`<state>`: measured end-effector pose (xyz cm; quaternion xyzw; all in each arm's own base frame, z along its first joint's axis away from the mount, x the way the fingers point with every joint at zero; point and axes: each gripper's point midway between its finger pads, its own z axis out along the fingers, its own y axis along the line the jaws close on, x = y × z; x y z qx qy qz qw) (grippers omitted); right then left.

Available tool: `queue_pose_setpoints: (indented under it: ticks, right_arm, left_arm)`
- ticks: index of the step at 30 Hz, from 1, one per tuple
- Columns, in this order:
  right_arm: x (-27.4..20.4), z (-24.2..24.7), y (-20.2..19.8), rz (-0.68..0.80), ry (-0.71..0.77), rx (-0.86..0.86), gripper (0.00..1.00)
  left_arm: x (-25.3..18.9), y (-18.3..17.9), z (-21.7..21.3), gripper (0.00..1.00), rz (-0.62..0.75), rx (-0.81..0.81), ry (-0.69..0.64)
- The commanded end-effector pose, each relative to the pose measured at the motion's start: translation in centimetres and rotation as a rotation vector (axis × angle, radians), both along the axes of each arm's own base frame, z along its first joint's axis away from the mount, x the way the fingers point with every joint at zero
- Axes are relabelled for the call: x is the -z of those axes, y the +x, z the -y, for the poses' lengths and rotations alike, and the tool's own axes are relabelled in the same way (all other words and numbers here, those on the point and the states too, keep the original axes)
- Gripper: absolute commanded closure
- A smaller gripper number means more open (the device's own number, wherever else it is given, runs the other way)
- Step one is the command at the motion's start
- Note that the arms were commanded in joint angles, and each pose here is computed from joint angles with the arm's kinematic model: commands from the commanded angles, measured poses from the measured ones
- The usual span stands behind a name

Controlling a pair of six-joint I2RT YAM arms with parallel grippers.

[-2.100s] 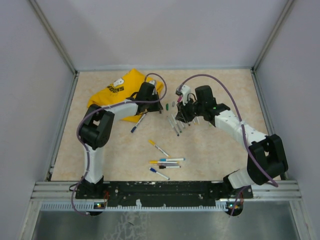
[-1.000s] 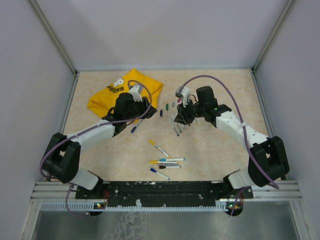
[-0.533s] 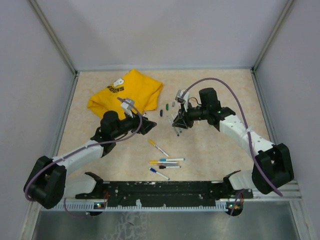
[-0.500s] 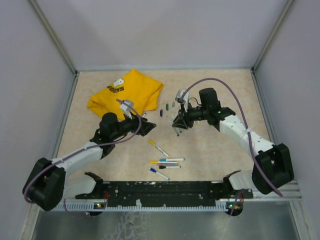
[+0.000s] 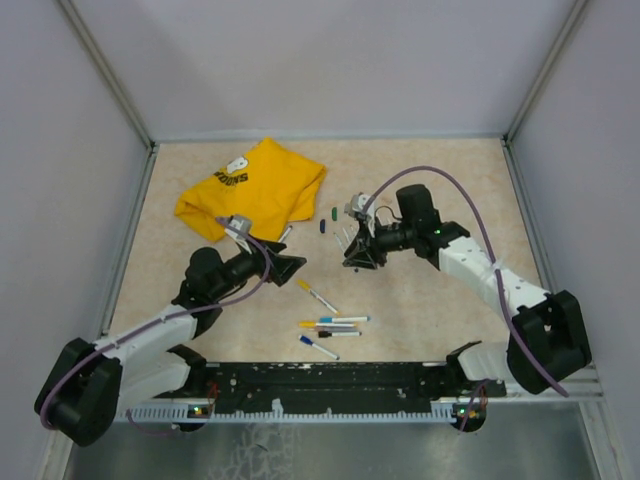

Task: Open the pen caps
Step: Move the pen to the center of the board.

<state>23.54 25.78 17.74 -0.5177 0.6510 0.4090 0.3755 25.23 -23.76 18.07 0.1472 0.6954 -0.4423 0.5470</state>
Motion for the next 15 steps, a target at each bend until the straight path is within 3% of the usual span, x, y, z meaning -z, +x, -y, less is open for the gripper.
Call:
queue_pose_setpoints:
  ticks: [1, 15]
  right_arm:
    - [-1.1, -1.0, -1.2, 0.11, 0.034, -0.08, 0.7]
    - [2.4, -3.3, -3.9, 0.231, -0.034, -0.213, 0.67]
  left_arm:
    - [-0.9, -0.1, -0.4, 0.03, 0.03, -0.016, -0.035]
    - [-2.1, -0.5, -1.7, 0.03, 0.04, -0.075, -0.042]
